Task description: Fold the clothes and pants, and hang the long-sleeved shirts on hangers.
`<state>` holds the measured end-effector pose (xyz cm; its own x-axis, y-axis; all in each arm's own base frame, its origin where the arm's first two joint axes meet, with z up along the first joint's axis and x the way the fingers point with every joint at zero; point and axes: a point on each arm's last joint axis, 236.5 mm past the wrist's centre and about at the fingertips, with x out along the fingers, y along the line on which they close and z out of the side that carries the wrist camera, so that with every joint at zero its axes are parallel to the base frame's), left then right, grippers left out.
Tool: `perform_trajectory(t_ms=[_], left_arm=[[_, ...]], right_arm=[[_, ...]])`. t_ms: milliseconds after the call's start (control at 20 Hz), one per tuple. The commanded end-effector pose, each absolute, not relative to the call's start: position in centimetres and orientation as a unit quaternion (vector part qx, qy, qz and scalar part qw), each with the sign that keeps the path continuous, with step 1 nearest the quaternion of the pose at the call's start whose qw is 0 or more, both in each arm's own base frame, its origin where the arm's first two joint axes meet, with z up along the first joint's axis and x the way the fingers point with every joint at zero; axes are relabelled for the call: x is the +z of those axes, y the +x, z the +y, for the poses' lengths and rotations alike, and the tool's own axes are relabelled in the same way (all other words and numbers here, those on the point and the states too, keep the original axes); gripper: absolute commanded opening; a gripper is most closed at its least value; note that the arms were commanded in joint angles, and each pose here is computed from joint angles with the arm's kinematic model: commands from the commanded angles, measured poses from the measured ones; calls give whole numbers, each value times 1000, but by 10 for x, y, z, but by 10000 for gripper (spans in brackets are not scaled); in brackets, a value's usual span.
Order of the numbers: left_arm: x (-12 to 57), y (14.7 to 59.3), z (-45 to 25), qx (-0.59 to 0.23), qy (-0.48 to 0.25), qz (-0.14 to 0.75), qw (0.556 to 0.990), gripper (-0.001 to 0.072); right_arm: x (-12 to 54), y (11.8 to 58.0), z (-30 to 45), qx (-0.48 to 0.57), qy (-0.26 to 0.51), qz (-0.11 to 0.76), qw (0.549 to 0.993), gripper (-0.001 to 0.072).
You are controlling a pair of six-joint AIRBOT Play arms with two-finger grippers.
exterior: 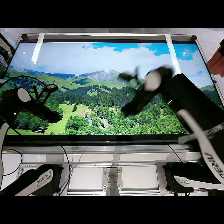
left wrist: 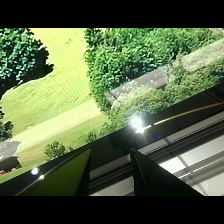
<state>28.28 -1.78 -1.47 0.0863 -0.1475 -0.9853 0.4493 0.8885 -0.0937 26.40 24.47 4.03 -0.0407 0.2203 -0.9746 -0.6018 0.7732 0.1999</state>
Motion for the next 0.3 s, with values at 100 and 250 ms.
perform_trajectory(t_ms=[100,250], left_arm=[[-15,283,-18,-205,118,644,728,298],[-15,283,-18,-205,118,644,728,298]], right_arm=[[-45,175,271,322,-218,684,617,25],[-57,155,266,300,-213,707,604,25]])
